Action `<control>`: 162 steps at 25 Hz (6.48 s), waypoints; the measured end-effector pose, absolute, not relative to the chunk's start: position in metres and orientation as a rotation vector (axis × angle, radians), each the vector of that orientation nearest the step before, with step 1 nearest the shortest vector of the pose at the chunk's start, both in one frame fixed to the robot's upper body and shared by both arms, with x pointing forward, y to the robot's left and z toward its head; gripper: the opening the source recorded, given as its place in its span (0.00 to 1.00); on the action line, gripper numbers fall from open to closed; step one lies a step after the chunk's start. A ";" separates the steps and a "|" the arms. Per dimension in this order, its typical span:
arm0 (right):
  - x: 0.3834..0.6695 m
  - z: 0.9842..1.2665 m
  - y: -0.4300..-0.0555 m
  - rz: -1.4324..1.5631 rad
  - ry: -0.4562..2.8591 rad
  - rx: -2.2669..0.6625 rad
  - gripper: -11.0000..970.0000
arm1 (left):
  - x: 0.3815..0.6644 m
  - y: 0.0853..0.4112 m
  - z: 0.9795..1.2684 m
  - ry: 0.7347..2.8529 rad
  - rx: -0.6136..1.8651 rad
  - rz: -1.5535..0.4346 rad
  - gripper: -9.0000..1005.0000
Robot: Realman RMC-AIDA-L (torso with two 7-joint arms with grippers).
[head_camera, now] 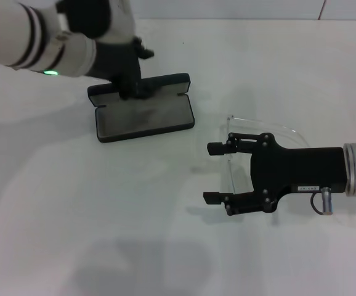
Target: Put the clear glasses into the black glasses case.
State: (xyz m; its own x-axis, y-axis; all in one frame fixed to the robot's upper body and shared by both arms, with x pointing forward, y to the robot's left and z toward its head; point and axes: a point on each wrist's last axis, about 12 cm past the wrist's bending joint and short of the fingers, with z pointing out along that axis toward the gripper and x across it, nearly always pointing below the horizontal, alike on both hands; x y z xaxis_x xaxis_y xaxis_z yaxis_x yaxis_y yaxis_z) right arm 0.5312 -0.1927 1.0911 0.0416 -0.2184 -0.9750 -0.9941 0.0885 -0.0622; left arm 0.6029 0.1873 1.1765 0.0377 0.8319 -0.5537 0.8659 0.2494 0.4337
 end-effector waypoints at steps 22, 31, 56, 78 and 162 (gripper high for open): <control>0.601 1.203 -0.210 1.073 1.899 -1.133 0.82 | 0.522 0.322 1.155 1.457 0.718 -1.053 0.59; 0.629 1.265 -0.186 0.947 2.479 -0.980 0.80 | 0.514 0.318 1.125 1.547 0.768 -0.951 0.59; 0.635 1.207 -0.099 0.527 2.893 -0.965 0.81 | 0.528 0.305 1.107 1.644 0.798 -0.820 0.58; 0.637 1.164 -0.090 0.566 2.824 -0.886 0.80 | 0.533 0.300 1.103 1.638 0.800 -0.801 0.58; 0.634 1.211 -0.080 0.760 2.524 -1.158 0.45 | 0.514 0.341 1.115 1.682 0.838 -0.713 0.57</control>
State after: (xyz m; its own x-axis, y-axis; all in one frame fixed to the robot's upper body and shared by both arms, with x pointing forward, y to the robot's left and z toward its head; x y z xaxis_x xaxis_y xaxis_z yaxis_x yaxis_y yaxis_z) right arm 0.6340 -0.0799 1.2114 -0.6480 -0.6245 -0.4359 -0.7614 0.5452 0.3508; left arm 0.5143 0.3414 1.1153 -0.1773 0.1758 -0.9683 0.8182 0.5731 -0.0458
